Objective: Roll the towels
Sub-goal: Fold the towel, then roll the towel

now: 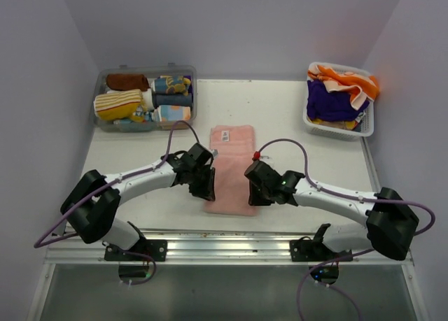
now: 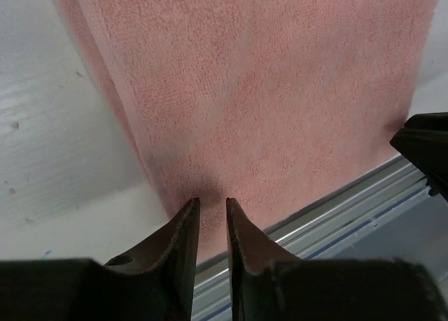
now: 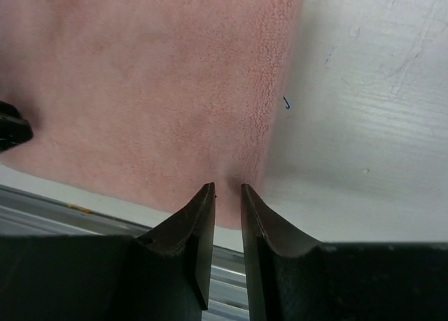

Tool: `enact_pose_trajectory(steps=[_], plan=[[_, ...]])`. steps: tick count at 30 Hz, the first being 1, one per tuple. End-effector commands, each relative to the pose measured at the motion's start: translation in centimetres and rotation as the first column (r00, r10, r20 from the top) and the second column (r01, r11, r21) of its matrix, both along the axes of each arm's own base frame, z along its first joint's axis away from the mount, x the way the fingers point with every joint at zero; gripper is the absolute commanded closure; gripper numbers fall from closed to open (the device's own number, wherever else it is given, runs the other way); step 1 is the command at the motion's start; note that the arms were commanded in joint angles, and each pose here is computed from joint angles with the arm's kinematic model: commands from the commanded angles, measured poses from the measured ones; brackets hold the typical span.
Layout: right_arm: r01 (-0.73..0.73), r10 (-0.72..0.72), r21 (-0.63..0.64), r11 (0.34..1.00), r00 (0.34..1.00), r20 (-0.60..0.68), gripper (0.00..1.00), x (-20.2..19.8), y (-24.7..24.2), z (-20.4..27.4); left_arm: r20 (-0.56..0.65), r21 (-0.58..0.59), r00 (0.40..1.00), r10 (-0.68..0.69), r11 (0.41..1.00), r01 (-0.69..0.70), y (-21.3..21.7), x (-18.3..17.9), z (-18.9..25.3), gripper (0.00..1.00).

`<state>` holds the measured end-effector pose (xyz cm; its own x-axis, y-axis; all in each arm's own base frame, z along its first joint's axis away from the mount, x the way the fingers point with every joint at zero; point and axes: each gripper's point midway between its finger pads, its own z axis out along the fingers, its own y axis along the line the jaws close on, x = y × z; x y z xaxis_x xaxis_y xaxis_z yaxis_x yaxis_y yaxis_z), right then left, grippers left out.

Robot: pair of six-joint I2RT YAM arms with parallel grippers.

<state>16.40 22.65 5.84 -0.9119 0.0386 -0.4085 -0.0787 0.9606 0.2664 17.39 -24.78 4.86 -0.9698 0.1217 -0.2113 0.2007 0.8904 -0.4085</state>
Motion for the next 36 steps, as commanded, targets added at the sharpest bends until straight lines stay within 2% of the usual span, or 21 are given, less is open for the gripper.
enact_pose_trajectory(steps=[1,4,6,8,10,15,18,23,26,29,30,33,36], plan=[[0.008,-0.008,-0.009,1.0,1.0,-0.021,0.75,-0.4,0.6,-2.0,0.06,-0.047,0.998,0.027,0.999,-0.024,-1.3,1.9,-0.5,0.75],[0.013,-0.017,-0.079,0.997,0.998,-0.052,0.78,-0.4,0.1,-4.2,0.036,0.044,0.999,0.024,0.999,-0.026,0.3,1.4,-3.5,0.77],[0.02,-0.024,-0.107,0.994,0.999,-0.036,0.8,-0.4,-0.3,-3.7,0.026,0.073,1.0,0.018,0.997,-0.02,0.8,1.2,-3.7,0.79],[0.027,-0.027,-0.128,0.991,1.0,0.008,0.79,-0.3,-0.7,-2.4,0.05,0.059,0.999,0.022,0.998,-0.024,1.0,1.2,-2.3,0.79],[0.021,-0.015,-0.095,0.995,0.998,0.056,0.78,-0.4,-0.2,0.0,0.088,0.026,0.996,0.028,0.999,-0.031,0.9,1.3,-0.1,0.77],[-0.007,0.01,-0.035,0.999,0.996,0.093,0.76,-1.2,1.8,2.2,0.085,-0.058,0.996,0.016,0.998,-0.011,-0.3,0.4,2.6,0.77],[-0.032,0.034,-0.028,0.999,0.998,0.054,0.76,-1.6,3.3,0.5,0.039,-0.126,0.999,-0.01,0.992,0.015,-1.4,-0.7,2.2,0.77],[-0.047,0.046,-0.046,0.998,0.999,-0.009,0.76,-2.2,4.1,-4.2,-0.002,-0.064,1.0,-0.002,0.998,0.002,-0.5,-1.2,-1.3,0.77],[-0.05,0.044,-0.119,0.992,0.998,-0.05,0.78,-2.6,3.2,-6.2,-0.03,-0.016,1.0,0.0,1.0,0.0,0.1,-1.5,-3.0,0.78],[-0.039,0.038,-0.108,0.993,0.999,-0.01,0.78,-2.3,2.5,-4.6,0.0,-0.02,1.0,0.0,1.0,0.0,0.2,-1.3,-1.8,0.78],[-0.034,0.036,-0.066,0.997,0.999,0.031,0.77,-2.0,2.5,-2.8,0.042,-0.044,0.999,0.005,0.999,-0.003,0.0,-0.6,-0.3,0.76],[-0.002,0.006,-0.038,0.999,0.995,0.102,0.7,-1.6,1.1,-0.1,0.075,-0.018,0.997,0.018,1.0,-0.017,0.8,-0.5,1.2,0.73],[0.013,-0.007,-0.052,0.999,0.994,0.106,0.64,-2.2,-0.5,0.3,0.068,-0.029,0.997,0.026,0.999,-0.024,1.2,-1.1,1.5,0.72]])
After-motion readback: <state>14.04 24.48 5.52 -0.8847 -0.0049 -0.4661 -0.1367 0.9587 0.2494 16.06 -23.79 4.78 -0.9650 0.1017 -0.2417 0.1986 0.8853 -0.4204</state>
